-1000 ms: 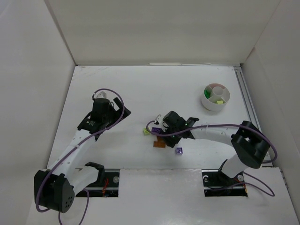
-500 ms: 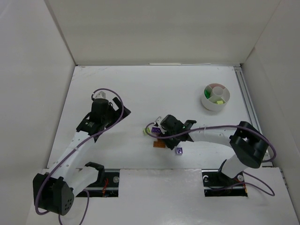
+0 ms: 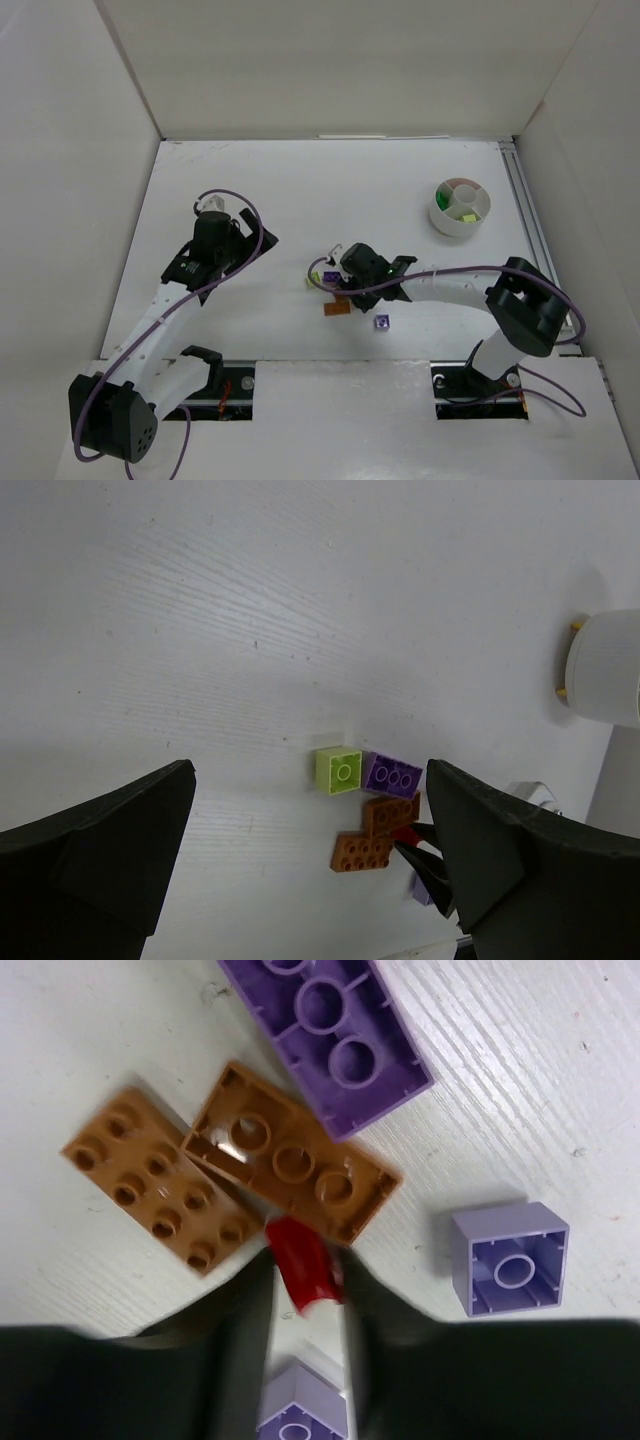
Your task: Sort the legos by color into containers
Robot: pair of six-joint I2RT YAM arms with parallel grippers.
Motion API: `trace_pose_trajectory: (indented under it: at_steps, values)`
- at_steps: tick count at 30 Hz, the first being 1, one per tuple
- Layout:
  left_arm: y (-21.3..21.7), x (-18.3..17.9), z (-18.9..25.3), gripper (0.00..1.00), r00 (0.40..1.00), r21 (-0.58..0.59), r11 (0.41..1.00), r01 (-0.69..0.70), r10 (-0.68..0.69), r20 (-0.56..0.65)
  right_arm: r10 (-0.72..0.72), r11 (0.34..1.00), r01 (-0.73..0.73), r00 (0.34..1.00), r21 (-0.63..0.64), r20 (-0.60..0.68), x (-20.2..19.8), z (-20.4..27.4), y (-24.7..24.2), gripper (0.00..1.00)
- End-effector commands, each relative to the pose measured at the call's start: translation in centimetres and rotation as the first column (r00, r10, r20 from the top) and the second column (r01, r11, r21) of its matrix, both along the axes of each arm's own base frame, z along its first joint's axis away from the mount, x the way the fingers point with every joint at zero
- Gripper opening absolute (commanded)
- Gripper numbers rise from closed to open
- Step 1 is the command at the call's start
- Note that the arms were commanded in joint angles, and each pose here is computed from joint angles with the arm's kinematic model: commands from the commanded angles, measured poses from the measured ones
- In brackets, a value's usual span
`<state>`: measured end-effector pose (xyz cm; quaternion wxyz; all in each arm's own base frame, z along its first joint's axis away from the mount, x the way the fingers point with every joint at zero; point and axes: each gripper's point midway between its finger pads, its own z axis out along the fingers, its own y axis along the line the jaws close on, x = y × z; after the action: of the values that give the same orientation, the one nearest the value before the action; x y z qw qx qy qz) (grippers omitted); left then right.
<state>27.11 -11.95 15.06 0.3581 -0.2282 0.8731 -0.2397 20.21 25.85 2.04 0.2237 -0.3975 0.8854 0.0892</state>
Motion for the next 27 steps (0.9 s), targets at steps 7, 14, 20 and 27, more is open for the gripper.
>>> trace_pose_trajectory:
  at_steps: [7, 14, 20, 27]
  values:
    - [0.3, 0.6, 1.6, 0.99, 0.999, 0.025, 1.000, 0.002, -0.003, 0.053, -0.026, 0.999, 0.023, 0.997, 0.034, 0.072, 1.0, 3.5, 0.2, 0.13]
    - [-0.4, 2.1, 2.9, 0.99, 0.994, 0.039, 0.998, 0.045, -0.049, 0.101, -0.072, 0.990, 0.057, 0.991, 0.127, 0.113, 4.0, 8.0, -0.2, 0.10]
    - [-2.0, 4.7, 4.6, 0.99, 0.974, 0.079, 0.986, 0.145, -0.157, 0.165, -0.331, 0.938, 0.285, 0.906, 0.196, 0.263, 12.8, 14.5, -8.0, 0.10]
    - [-3.2, 7.3, 5.5, 0.99, 0.956, 0.092, 0.978, 0.188, -0.204, 0.211, -0.618, 0.786, 0.550, 0.708, 0.281, 0.343, 21.5, 19.9, -19.8, 0.12]
